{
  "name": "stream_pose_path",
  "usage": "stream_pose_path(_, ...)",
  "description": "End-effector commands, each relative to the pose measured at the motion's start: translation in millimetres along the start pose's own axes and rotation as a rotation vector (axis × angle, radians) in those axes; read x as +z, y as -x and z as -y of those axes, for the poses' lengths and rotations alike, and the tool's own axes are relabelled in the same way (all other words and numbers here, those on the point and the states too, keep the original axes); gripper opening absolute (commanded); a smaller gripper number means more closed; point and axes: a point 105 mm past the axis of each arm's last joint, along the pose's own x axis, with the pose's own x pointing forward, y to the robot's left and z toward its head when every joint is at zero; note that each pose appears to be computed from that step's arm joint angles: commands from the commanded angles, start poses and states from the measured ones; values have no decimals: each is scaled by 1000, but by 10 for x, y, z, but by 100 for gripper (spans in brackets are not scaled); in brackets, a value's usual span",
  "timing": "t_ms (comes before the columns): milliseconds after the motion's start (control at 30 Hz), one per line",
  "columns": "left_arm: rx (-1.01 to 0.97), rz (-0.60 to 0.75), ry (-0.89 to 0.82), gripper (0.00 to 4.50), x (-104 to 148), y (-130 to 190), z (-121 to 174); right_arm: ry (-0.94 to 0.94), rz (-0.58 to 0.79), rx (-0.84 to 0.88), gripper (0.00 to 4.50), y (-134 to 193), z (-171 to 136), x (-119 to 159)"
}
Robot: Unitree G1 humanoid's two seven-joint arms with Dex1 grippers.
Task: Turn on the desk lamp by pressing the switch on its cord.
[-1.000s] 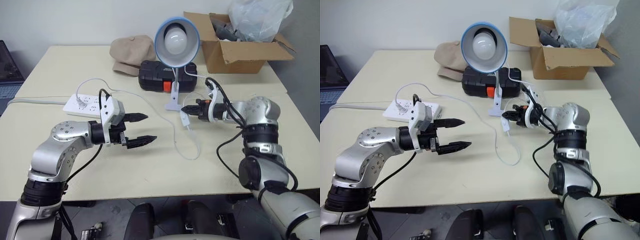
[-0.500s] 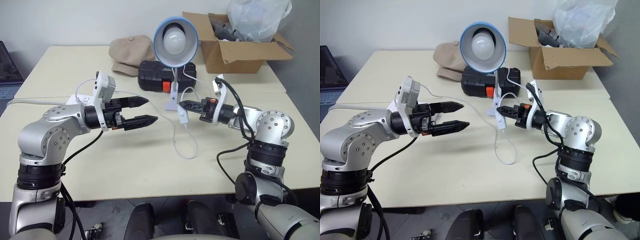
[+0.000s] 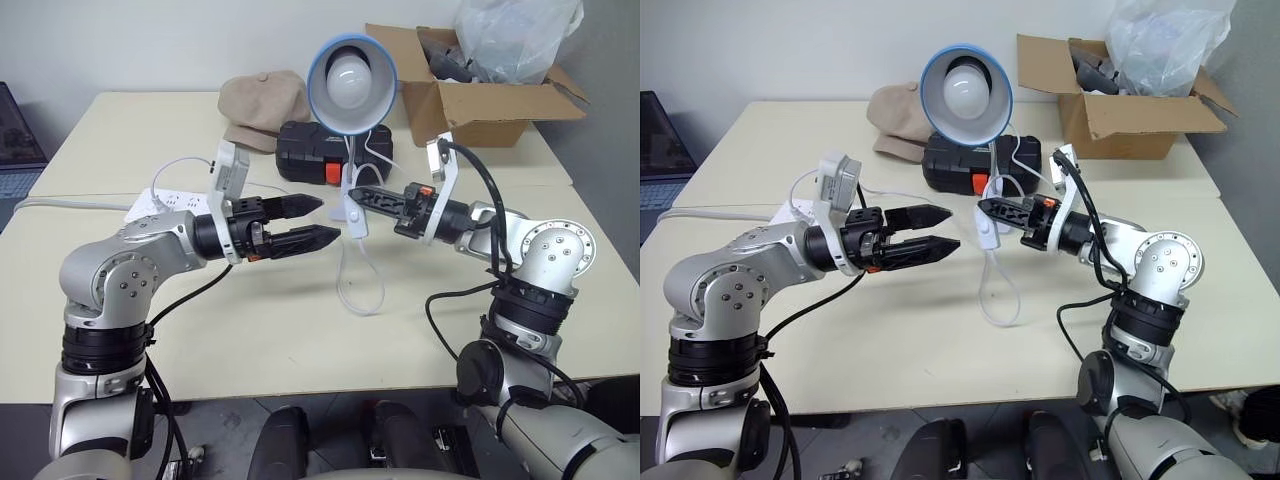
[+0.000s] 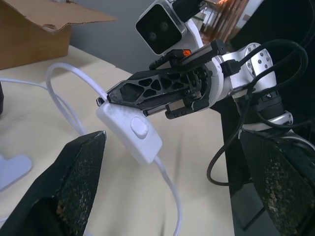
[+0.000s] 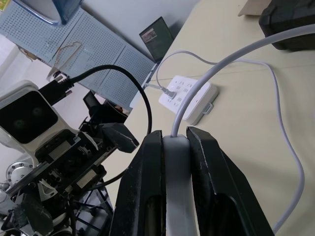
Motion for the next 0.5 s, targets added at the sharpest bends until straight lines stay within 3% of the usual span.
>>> stream_pose_path(33, -40, 49, 14, 450, 108, 5, 92, 55, 25, 49, 34, 18, -168, 90)
stream_pose_path(500, -81, 51, 117, 450, -43, -10, 120, 156, 9, 198, 34, 188, -413, 117)
